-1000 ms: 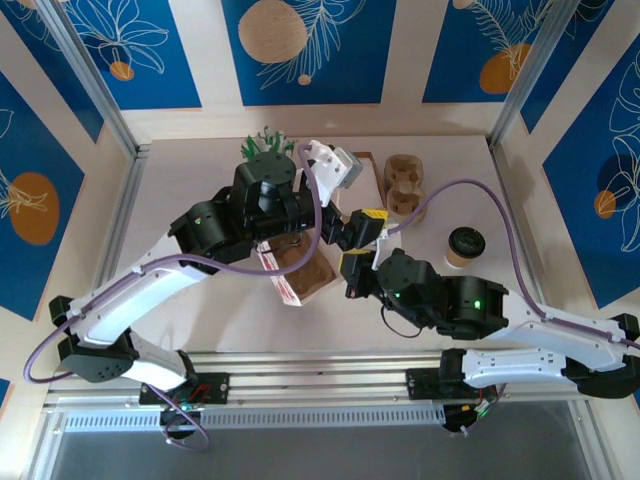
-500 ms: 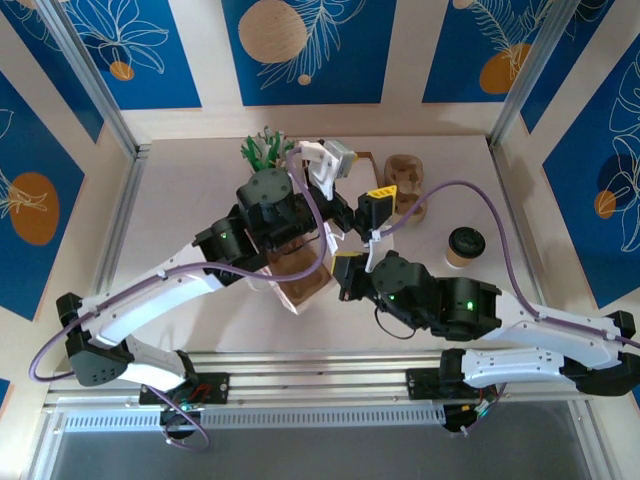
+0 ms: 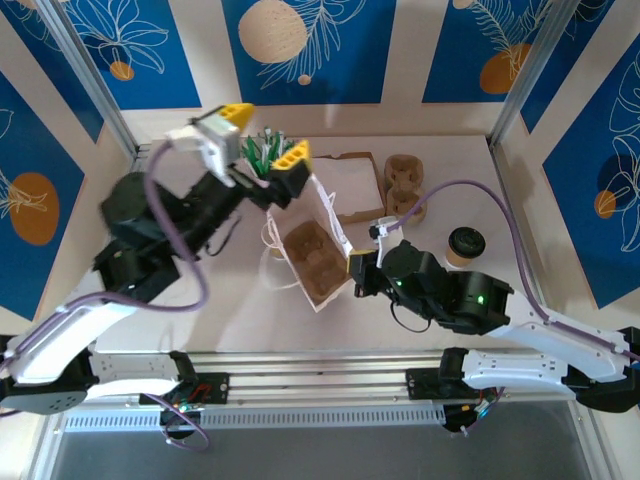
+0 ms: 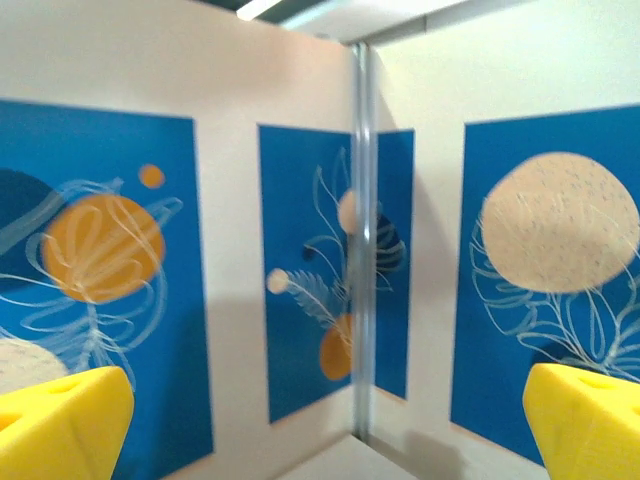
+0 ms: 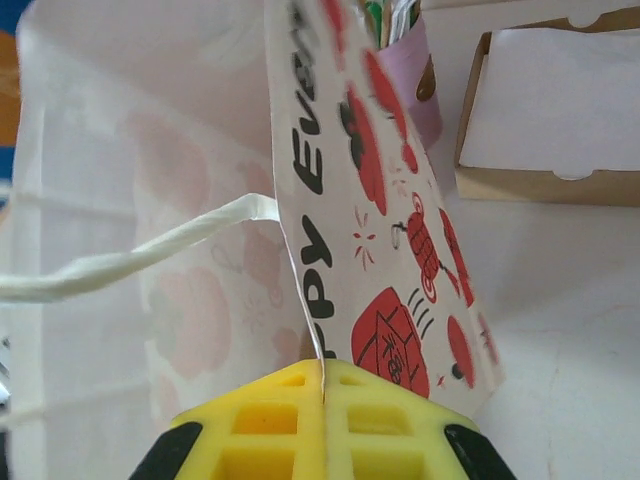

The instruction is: Pack the takeout coffee

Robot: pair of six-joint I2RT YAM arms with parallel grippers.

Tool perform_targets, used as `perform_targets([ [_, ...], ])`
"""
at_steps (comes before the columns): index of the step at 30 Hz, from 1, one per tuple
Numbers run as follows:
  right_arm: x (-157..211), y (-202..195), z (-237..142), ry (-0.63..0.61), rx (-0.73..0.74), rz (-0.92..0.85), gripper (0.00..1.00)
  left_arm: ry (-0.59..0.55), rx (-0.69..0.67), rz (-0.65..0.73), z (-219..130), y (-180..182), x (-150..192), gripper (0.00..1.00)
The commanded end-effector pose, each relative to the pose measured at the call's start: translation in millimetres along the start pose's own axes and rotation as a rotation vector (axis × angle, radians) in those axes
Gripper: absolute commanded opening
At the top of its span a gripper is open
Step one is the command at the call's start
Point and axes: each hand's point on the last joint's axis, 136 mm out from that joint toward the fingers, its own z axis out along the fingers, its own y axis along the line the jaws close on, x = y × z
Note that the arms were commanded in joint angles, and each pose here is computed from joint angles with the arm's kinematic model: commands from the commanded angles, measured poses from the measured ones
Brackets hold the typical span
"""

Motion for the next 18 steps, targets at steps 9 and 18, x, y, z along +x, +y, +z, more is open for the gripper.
perform_targets([
  [9, -4.0, 27.1, -27.7, 0.139, -0.202, -0.243, 0.00, 0.417, 0.018, 0.244, -45.4, 13.7, 97.9, 0.97],
  [18, 7.2, 23.7, -27.3, 0.212, -0.192, -0.337, 0.00, 0.576, 0.136, 0.256, -82.7, 4.1, 138.8, 0.91],
])
